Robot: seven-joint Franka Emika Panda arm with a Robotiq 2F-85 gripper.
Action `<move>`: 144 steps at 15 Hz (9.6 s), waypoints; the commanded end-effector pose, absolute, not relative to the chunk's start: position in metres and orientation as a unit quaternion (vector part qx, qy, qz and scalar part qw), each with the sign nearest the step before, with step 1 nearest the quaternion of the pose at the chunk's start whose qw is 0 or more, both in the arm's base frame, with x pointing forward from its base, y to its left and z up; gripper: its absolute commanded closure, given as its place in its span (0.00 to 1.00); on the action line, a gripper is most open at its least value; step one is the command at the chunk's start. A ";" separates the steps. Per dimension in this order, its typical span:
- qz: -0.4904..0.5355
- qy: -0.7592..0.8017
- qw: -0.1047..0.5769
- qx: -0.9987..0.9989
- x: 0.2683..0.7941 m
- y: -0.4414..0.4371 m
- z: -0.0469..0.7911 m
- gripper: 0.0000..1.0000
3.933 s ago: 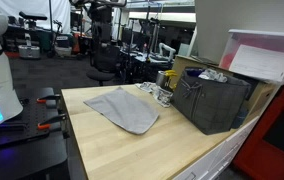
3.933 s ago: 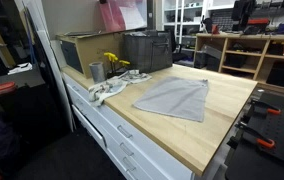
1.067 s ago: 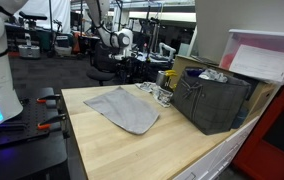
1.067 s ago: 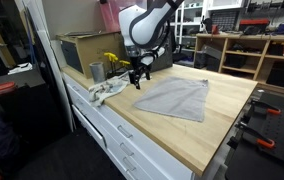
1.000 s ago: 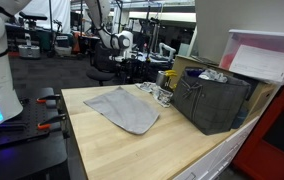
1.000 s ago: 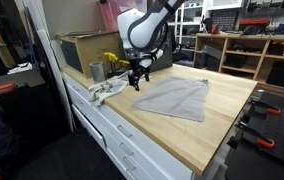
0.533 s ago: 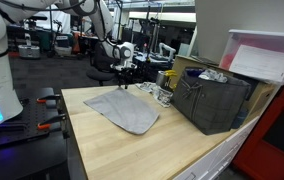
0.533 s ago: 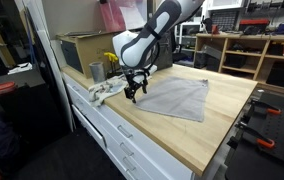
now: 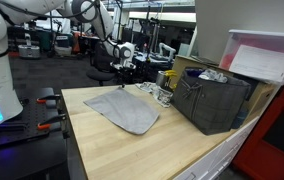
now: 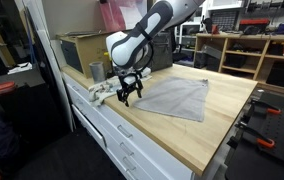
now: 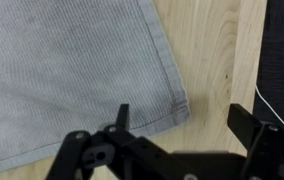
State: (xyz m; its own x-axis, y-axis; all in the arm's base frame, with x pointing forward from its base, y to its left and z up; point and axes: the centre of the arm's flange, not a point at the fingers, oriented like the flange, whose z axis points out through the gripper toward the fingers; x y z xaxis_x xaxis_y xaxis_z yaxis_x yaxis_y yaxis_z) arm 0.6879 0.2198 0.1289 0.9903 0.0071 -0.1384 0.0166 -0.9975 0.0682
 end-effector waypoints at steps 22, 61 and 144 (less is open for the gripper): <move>-0.116 -0.054 0.065 0.990 0.674 0.241 0.159 0.44; -0.107 -0.037 0.057 0.992 0.668 0.070 0.265 1.00; -0.183 -0.073 0.118 0.973 0.564 0.044 0.101 0.32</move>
State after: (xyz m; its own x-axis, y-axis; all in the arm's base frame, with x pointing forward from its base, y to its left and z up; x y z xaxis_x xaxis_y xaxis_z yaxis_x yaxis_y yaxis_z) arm 0.5595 0.0547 0.1024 0.9220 -0.1769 -0.3445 -0.0973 -0.9669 0.2361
